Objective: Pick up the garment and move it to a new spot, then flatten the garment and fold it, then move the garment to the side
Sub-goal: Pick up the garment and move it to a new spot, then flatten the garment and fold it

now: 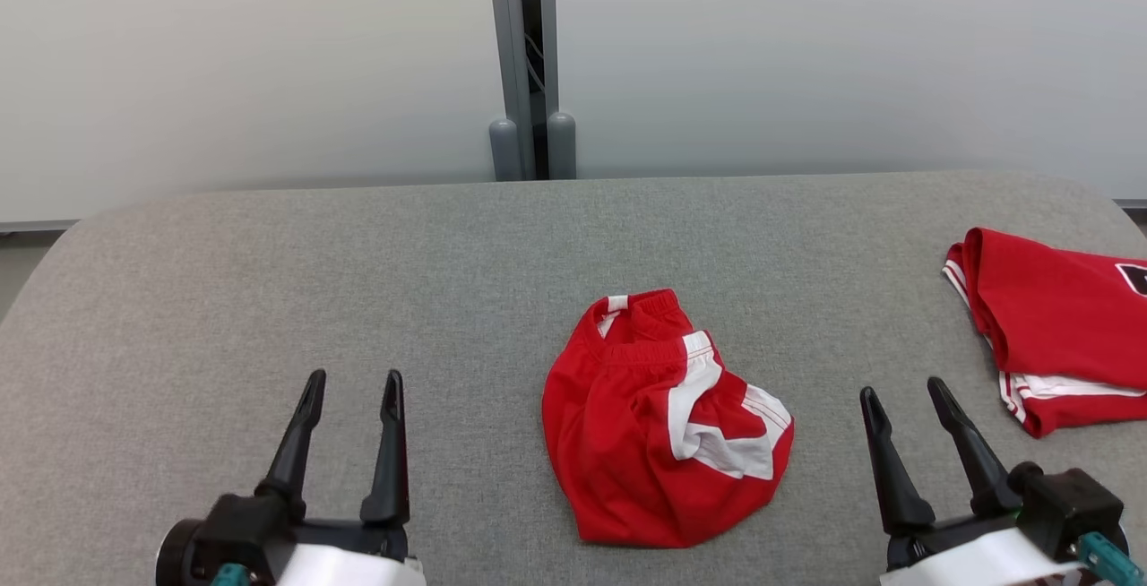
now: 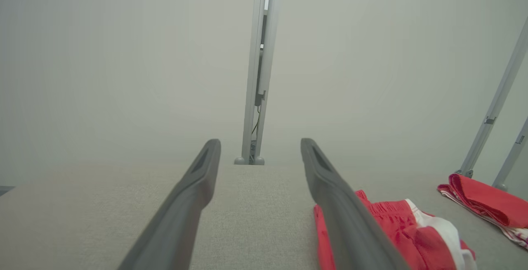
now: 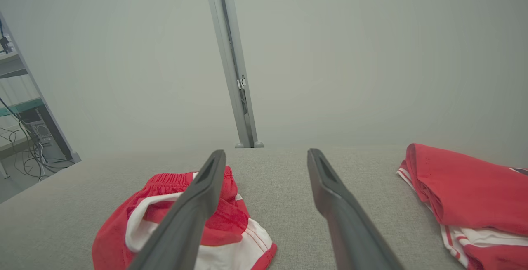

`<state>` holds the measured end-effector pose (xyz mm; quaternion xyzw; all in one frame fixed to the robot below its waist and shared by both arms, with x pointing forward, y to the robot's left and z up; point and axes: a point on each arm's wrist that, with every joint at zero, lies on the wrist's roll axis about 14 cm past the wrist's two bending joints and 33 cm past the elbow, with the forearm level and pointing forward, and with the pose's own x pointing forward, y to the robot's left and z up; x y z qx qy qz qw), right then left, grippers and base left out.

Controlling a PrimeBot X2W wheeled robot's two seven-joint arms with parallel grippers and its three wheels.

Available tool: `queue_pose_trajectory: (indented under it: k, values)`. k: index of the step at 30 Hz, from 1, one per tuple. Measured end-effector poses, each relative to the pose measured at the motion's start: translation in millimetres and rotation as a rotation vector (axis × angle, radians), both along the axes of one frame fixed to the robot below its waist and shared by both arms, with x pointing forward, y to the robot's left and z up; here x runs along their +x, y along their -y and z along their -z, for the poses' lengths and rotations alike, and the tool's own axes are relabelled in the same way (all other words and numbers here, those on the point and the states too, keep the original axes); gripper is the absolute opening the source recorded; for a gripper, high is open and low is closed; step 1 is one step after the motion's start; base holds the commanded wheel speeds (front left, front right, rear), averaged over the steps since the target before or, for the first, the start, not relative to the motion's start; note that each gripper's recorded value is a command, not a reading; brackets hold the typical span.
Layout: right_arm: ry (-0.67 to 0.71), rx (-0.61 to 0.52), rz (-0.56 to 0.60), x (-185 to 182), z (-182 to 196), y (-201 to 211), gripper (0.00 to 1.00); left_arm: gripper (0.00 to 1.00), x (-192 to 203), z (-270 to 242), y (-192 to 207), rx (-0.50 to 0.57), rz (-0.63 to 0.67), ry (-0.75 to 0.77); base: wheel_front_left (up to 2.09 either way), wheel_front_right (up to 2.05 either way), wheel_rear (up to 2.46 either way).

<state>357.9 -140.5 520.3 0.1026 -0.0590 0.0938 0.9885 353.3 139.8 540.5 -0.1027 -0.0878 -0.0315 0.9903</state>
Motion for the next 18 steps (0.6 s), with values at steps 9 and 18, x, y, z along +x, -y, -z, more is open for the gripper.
queue_pose_trajectory:
  k: [9, 18]
  values:
    - [-0.058, 0.001, 0.041, -20, 20, 12, 1.0, 1.0, -21, 29, -6, 0.132, -0.021, -0.077, 0.0, 0.0, 0.0]
    - [-0.053, -0.002, 0.047, -23, 18, 13, 1.0, 1.0, -22, 36, -9, 0.127, -0.029, -0.1, 0.0, 0.0, 0.0]
